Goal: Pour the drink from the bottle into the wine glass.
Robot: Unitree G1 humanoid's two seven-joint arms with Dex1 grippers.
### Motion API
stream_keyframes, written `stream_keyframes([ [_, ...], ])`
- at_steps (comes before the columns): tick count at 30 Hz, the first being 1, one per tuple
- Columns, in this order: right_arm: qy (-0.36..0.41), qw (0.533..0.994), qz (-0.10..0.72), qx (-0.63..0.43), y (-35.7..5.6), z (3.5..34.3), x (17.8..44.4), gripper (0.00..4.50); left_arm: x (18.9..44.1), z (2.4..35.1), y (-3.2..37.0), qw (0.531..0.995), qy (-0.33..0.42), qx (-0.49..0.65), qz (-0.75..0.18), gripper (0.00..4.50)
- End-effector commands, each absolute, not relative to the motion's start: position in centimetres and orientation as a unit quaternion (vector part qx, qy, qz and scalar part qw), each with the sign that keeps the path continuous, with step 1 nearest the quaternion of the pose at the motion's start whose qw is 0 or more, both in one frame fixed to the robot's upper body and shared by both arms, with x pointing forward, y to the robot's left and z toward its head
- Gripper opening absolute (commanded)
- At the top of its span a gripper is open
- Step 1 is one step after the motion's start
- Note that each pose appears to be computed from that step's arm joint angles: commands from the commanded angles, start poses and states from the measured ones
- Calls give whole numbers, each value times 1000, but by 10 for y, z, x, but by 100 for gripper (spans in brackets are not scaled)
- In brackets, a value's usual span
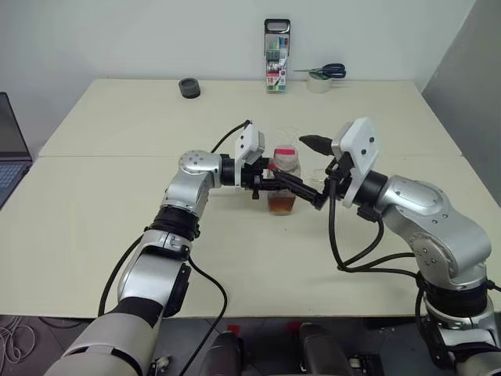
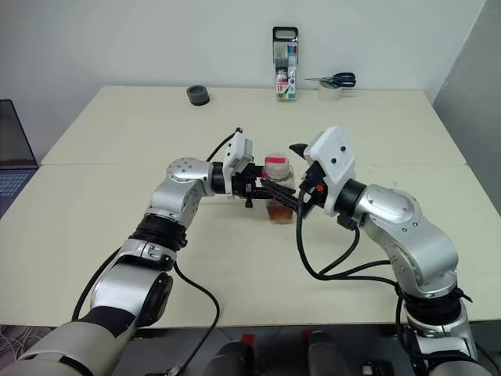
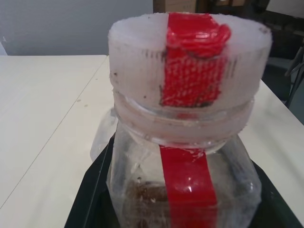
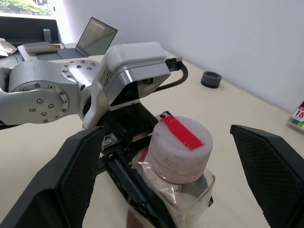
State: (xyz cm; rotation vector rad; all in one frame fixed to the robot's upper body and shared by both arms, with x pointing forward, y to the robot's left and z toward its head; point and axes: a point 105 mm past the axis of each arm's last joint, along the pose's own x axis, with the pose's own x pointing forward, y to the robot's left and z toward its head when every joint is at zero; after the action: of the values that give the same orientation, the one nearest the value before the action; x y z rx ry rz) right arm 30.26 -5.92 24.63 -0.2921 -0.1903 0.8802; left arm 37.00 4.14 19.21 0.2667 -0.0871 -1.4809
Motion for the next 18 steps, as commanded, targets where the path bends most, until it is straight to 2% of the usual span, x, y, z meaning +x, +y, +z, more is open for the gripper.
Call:
stream_keyframes([
  [1, -121, 891, 412, -150, -54, 257, 308, 450, 369, 214, 39, 720, -75, 130, -678, 176],
  [9, -124, 904, 381, -147, -60, 257, 322, 450, 367, 210, 39, 716, -73, 132, -682, 176],
  [18, -119, 904, 386, -138, -63, 257, 320, 450, 369, 206, 42, 719, -69, 132, -678, 176],
])
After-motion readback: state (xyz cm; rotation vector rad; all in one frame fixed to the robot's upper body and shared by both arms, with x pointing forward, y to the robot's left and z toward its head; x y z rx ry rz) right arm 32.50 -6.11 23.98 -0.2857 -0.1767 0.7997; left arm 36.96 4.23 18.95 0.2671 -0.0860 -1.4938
